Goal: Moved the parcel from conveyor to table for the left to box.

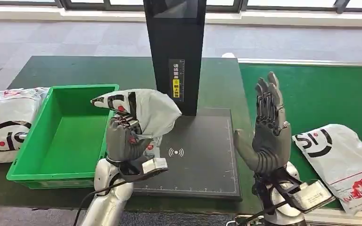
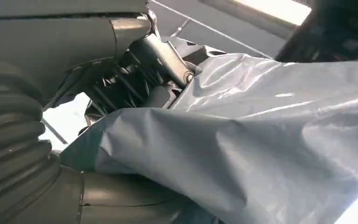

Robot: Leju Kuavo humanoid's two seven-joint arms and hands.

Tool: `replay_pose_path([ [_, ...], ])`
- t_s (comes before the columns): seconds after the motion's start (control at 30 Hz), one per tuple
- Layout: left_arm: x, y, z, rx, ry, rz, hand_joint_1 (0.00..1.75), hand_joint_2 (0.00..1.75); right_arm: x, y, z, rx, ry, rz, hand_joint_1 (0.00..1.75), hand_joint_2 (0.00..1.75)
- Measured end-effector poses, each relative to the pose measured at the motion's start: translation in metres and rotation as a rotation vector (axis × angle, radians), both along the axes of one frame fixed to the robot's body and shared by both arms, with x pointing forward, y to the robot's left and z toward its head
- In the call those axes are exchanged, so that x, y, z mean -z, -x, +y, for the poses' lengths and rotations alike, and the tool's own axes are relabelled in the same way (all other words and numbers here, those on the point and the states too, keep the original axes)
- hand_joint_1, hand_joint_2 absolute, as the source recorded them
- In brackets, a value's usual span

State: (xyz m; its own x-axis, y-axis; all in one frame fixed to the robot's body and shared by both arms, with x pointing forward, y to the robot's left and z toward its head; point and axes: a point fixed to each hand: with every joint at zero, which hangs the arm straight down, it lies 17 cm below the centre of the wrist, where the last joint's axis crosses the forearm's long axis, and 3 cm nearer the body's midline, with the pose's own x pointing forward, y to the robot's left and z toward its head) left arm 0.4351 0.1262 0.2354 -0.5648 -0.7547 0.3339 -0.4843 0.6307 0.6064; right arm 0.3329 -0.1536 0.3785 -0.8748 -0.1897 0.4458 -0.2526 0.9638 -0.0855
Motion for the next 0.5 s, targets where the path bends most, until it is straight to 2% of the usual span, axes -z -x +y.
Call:
replay_pose_path([
  [0.1, -0.004, 0.002, 0.006, -0.018, -0.024, -0.021, 1.75, 1.75, 0.0, 0.0, 0.001, -0.006, 0.002, -0.001, 0.0, 1.75],
  [0.17, -0.018, 0.007, 0.028, -0.067, -0.058, -0.085, 1.75, 1.75, -0.002, 0.001, 0.002, -0.019, 0.004, -0.007, 0.0, 1.75],
  [0.27, -0.047, -0.002, 0.1, -0.238, -0.01, -0.151, 1.75, 1.75, -0.007, 0.0, 0.004, -0.033, 0.007, -0.02, 0.0, 1.75],
  [0.37, -0.072, -0.018, 0.189, -0.449, 0.027, -0.181, 1.75, 1.75, -0.012, -0.002, 0.008, -0.047, 0.014, -0.034, 0.0, 1.75],
  [0.5, -0.08, -0.024, 0.243, -0.581, 0.042, -0.174, 1.75, 1.75, -0.013, -0.004, 0.01, -0.052, 0.018, -0.036, 0.0, 1.75],
])
